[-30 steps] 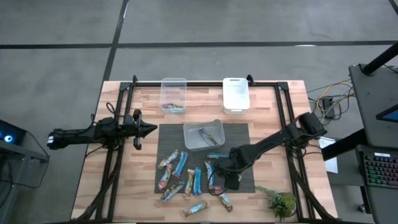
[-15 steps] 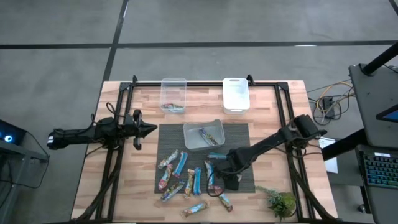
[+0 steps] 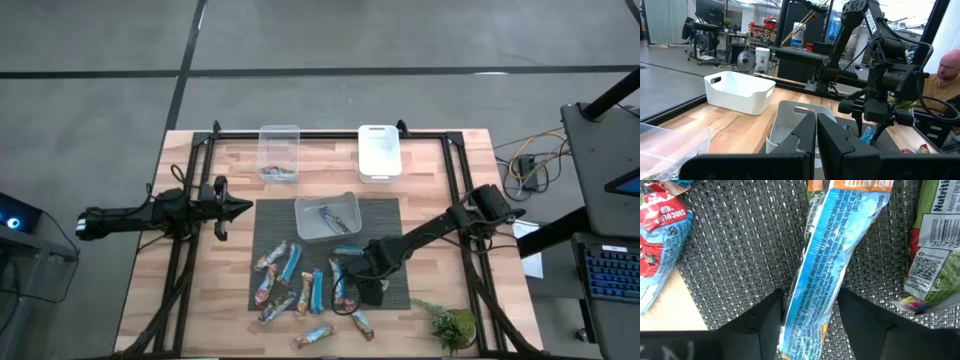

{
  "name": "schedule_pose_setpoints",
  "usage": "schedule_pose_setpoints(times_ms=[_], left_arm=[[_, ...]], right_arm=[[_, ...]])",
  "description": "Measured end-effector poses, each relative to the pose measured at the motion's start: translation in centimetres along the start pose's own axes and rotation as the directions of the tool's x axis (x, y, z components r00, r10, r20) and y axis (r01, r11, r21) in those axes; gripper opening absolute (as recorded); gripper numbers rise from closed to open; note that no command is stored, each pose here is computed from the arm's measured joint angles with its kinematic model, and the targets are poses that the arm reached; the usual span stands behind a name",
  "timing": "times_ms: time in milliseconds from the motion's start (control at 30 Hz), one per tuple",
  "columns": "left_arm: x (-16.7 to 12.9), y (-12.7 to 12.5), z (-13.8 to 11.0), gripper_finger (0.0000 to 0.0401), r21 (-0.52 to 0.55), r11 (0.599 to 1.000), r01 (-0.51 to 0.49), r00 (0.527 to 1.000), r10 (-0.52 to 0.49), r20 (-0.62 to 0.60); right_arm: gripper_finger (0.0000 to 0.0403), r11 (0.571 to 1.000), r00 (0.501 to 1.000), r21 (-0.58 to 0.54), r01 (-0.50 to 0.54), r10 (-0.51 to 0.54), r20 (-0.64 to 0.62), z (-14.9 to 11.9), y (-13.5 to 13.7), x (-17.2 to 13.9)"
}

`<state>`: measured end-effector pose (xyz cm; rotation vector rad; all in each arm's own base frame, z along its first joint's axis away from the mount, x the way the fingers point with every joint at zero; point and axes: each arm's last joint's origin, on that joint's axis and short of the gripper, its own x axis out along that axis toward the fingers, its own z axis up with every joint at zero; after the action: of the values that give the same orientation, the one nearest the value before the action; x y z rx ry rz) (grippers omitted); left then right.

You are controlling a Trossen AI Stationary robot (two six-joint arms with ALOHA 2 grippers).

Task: Pick and place Granola Bars by type
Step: Put the yellow granola bar into the white bin

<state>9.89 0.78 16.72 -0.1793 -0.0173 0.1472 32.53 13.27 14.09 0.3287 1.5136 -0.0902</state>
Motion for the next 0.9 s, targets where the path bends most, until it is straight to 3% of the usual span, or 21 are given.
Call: schedule_pose_setpoints(times_ms=[400,900], left_arm=[[0.0,0.0,0.0,0.0,0.0,1.0,0.0,1.0,0.0,0.0],[0.0,0.0,0.0,0.0,0.0,1.0,0.0,1.0,0.0,0.0]], right_arm=[[0.0095,1.0,1.0,-0.001,-0.007,0.007,0.004,0.02,0.07,0.02],[0.0057,1.0,1.0,0.008,-0.015,0.015,0.008,-0.15,0.07,-0.57]])
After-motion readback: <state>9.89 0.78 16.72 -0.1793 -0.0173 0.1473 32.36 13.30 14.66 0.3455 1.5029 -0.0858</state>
